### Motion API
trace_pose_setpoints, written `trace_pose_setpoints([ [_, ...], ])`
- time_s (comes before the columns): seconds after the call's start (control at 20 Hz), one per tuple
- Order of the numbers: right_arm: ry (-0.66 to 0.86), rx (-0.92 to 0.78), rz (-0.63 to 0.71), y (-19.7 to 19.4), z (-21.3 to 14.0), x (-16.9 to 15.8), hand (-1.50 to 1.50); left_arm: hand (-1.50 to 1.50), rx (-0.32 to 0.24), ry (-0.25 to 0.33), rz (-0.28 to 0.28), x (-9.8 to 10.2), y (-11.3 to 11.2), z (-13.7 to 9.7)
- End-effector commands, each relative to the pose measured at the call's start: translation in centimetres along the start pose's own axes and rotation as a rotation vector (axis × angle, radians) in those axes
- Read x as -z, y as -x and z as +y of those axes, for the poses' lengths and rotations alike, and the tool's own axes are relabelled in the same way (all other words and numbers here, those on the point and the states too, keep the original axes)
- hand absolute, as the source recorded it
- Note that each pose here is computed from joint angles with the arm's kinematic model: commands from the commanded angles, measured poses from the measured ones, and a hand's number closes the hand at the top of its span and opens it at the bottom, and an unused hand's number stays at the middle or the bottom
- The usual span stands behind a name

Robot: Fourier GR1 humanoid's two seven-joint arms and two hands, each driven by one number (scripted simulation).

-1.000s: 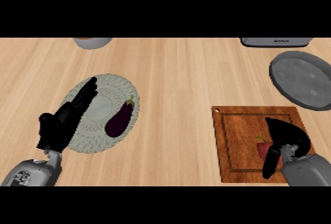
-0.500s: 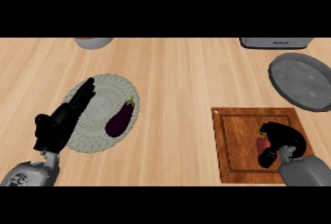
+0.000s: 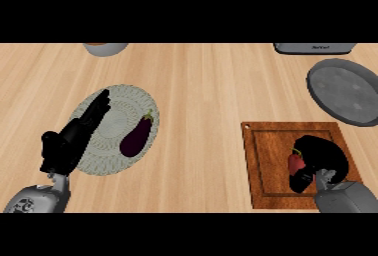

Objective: Pick the bell pepper from the cutting board and place it in the pan

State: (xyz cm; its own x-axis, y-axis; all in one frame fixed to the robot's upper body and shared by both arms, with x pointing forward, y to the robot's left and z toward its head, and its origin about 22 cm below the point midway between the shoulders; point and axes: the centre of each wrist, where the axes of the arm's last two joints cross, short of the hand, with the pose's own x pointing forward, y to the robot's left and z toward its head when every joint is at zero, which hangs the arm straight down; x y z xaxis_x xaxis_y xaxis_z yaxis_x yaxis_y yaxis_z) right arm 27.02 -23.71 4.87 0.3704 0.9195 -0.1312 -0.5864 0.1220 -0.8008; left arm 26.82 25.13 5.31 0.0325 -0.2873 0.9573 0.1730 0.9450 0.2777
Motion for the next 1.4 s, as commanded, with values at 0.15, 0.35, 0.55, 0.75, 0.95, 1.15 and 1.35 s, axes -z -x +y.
trace_pose_setpoints([
  [0.15,0.301,0.167,-0.263,-1.9,0.1,-4.2,1.5,0.0,-0.013,-0.015,0.006,0.3,0.1,0.1],
  [0.35,0.579,0.271,-0.449,-1.9,-2.8,-8.3,1.5,0.0,-0.007,-0.021,0.029,0.0,0.8,1.2],
  [0.55,0.81,0.333,-0.466,-1.2,-4.4,-10.6,1.5,0.0,-0.008,-0.011,0.006,-0.6,0.7,-0.2],
  [0.75,0.842,0.394,-0.452,-0.2,-2.9,-10.8,1.5,0.0,-0.009,0.007,-0.002,-0.9,-1.6,0.0],
  [0.95,0.87,0.521,-0.402,2.4,-5.3,-10.2,1.5,0.0,0.002,0.002,0.006,-0.3,-0.1,0.9],
  [1.15,0.87,0.656,-0.404,4.1,-5.5,-6.9,1.5,0.0,-0.014,-0.007,0.023,0.2,0.5,-0.4],
  [1.35,0.868,0.723,-0.377,5.5,-6.2,-1.5,1.5,0.0,0.013,0.008,-0.007,1.0,-0.1,0.3],
])
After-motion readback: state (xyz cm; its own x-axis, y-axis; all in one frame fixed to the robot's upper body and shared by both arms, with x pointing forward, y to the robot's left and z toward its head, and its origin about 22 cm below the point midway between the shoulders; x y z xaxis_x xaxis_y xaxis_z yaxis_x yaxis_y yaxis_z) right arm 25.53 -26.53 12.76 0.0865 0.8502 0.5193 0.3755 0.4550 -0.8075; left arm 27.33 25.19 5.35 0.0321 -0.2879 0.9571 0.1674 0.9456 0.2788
